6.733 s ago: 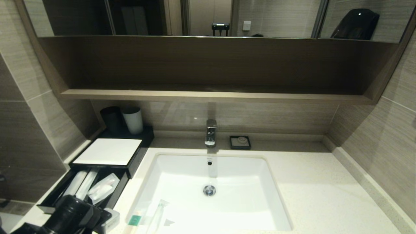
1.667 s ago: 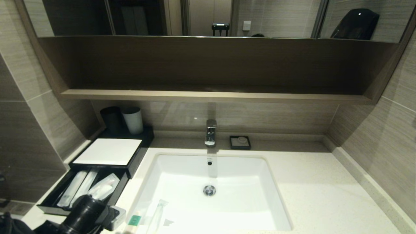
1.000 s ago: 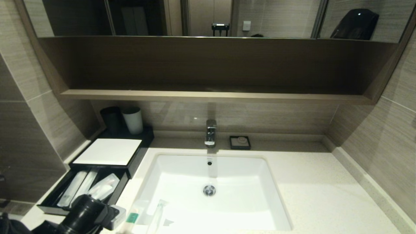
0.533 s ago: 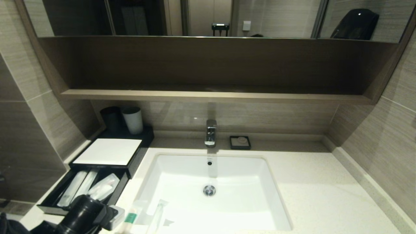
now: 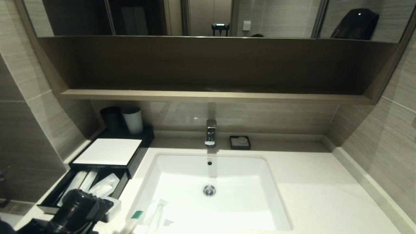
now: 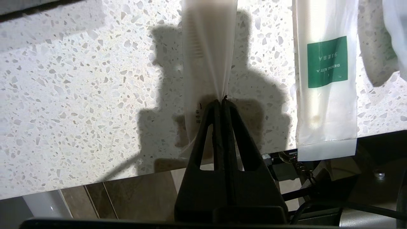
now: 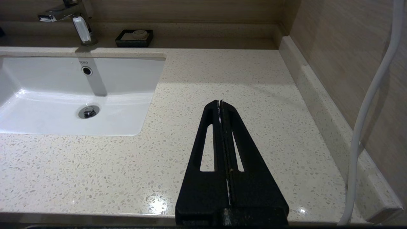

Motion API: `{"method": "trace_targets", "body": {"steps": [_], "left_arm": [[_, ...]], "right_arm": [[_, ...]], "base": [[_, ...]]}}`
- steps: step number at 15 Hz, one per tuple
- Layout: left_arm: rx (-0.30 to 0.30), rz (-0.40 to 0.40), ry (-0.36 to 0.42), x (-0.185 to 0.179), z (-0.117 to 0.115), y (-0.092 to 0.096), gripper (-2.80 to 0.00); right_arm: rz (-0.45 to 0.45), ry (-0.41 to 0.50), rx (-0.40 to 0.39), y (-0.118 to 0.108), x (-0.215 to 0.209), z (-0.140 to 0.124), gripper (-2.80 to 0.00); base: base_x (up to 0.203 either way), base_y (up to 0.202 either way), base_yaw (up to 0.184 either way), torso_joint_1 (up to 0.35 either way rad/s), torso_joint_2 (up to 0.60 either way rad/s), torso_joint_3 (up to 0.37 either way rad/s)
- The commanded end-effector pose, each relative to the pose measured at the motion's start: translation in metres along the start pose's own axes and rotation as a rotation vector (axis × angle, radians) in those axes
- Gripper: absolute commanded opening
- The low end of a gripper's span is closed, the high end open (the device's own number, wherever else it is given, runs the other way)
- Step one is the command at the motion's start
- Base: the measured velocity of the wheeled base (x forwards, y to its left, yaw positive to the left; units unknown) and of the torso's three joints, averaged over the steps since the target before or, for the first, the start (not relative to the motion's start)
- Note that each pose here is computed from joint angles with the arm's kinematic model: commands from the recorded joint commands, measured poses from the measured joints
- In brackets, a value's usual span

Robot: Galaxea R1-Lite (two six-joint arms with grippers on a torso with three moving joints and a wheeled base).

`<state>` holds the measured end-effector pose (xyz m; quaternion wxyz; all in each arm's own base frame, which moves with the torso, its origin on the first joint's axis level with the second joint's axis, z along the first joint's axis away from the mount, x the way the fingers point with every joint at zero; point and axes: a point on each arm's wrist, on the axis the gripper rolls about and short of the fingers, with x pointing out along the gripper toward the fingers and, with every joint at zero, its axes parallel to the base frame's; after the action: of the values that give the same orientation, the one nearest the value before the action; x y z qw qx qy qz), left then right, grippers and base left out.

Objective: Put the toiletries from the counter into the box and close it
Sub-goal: Pick up the bathroom toiletry

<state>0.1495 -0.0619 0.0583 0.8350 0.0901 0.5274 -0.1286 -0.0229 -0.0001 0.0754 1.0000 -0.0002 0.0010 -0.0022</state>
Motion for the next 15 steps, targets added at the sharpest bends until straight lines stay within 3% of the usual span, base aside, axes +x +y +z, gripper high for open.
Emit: {"method": "trace_targets", "body": {"steps": [1,5,15], "left_arm": [[-0.009,0.002,-0.036,-0.005,0.002,0.001,-2.8],[-0.049,0.057,-0.077,-0.009,0.009,0.008,-2.8],[-0.187,0.134,-0.268,-0.047,0.025,0.034,-2.8]], "right_arm": [[0.0,0.0,0.0,0.0,0.0,0.0,-2.8],[0.0,0.001,-0.001,0.0,0.0,0.0,-2.8],[0.0,0.001,0.0,0.0,0.0,0.0,-2.8]], "base": [[0.0,0.0,0.0,0.0,0.0,0.0],[0.0,0.0,0.0,0.0,0.0,0.0],[0.0,0.0,0.0,0.0,0.0,0.0]]}}
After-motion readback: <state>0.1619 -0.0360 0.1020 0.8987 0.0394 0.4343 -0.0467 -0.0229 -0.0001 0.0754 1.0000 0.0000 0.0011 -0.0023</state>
